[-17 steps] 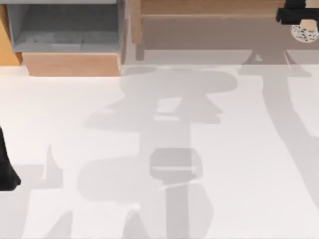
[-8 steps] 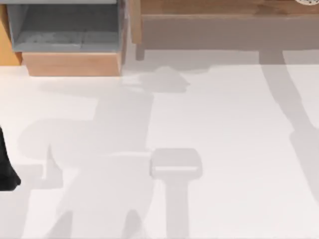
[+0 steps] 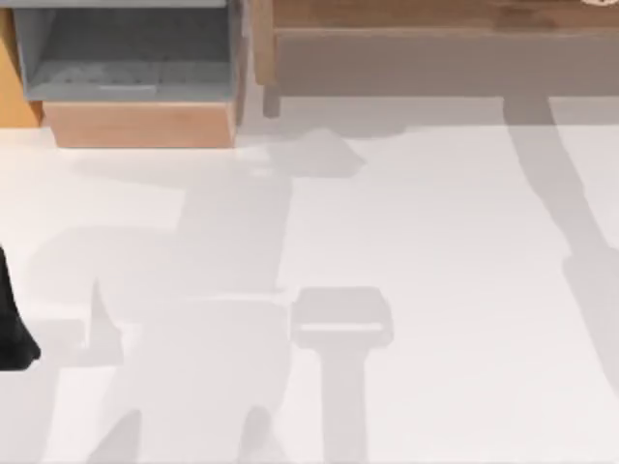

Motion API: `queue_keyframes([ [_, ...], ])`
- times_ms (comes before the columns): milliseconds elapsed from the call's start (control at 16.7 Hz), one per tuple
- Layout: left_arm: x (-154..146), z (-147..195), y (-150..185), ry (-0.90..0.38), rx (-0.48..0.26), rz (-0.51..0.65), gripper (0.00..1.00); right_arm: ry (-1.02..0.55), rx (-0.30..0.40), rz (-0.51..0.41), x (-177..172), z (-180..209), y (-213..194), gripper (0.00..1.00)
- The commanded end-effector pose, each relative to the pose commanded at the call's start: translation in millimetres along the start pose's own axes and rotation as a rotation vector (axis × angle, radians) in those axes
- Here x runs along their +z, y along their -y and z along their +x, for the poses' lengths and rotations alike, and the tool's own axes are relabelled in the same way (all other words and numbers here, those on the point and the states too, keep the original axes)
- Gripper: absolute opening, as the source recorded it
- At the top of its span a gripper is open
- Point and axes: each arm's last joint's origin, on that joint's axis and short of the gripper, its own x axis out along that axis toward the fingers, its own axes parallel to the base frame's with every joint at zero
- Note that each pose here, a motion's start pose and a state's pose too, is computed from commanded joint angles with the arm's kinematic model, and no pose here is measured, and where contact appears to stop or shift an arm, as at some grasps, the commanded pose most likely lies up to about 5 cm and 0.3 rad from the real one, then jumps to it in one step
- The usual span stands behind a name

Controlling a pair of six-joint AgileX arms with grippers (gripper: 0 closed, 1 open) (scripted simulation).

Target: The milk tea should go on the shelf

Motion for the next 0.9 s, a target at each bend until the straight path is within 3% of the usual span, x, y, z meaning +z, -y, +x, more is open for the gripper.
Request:
queue_keyframes([
  [420, 0.0, 0.0, 0.0, 0.0, 0.0, 0.0, 1.0, -0.067, -0.065, -0.074, -25.4, 13.0, -4.9, 0.0],
  [900, 0.0, 0.0, 0.0, 0.0, 0.0, 0.0, 1.0, 0.008, 0.004, 0.012, -28.2, 43.4, 2.3, 0.0],
])
